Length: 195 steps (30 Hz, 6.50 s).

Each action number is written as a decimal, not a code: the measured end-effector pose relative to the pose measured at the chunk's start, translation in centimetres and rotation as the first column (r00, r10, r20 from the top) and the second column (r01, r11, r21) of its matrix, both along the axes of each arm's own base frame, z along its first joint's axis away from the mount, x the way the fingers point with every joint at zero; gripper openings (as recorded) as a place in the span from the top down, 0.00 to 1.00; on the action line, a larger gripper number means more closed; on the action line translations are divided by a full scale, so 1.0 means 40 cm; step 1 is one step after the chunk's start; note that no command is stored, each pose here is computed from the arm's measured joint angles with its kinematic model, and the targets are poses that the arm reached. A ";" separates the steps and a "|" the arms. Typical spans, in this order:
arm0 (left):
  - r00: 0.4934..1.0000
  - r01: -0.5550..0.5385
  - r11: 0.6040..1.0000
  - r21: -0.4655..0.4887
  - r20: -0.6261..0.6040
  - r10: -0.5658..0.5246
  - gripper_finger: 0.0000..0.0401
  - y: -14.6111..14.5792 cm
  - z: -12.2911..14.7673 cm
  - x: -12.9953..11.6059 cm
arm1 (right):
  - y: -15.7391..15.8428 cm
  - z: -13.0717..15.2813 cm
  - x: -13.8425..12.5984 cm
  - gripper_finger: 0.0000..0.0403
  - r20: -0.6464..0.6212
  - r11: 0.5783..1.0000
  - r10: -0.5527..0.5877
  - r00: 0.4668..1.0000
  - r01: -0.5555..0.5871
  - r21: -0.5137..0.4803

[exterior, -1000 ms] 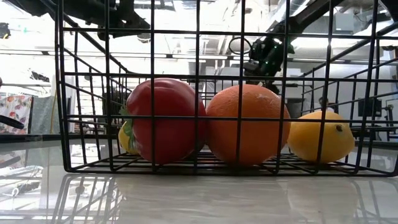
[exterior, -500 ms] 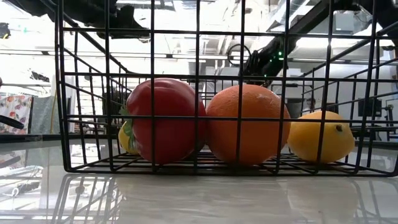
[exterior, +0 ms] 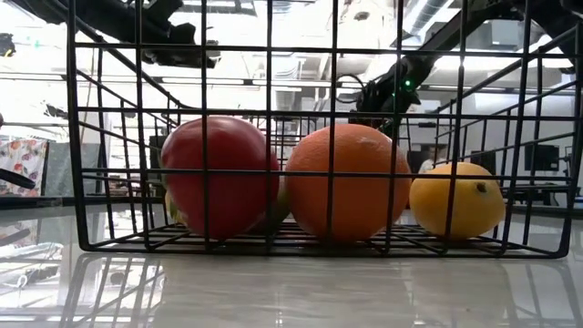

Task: Sort produce into baskets
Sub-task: Put the red chili pepper into the top wire basket

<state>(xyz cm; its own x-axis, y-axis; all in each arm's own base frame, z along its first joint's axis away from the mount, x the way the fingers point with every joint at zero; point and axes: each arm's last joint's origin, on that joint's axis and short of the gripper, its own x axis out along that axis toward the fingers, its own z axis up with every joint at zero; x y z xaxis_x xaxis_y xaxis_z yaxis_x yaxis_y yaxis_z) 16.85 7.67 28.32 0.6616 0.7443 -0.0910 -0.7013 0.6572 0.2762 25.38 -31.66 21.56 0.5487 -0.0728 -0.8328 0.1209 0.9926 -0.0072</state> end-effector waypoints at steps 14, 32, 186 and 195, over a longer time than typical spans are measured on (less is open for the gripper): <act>0.983 -0.069 0.995 -0.076 -0.174 0.055 0.44 0.064 -0.116 -0.026 | -0.032 -0.087 -0.046 0.23 0.198 0.999 0.029 0.980 -0.023 -0.032; 0.995 -0.052 0.932 -0.359 -0.099 0.017 0.44 0.206 -0.289 -0.073 | -0.020 -0.119 -0.042 0.23 0.221 0.995 0.064 0.973 -0.046 -0.085; 0.850 -0.420 0.907 -0.035 -0.363 0.381 0.44 0.171 -0.277 0.079 | 0.419 0.177 0.116 0.89 0.127 0.984 0.088 0.988 -0.066 -0.165; 0.830 -0.467 0.884 -0.011 -0.349 0.434 0.44 0.166 -0.257 0.065 | 0.574 0.167 0.155 0.88 0.111 0.908 0.418 0.902 -0.409 -0.093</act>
<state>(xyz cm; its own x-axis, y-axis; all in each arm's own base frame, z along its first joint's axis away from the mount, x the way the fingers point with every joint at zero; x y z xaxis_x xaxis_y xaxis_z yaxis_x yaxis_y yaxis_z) 19.46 14.31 18.06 0.1742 0.9296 -0.3248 -0.8053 0.3243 0.4963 31.60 -8.72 28.25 0.6411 0.1312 -0.7562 -0.2958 0.9514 -0.0858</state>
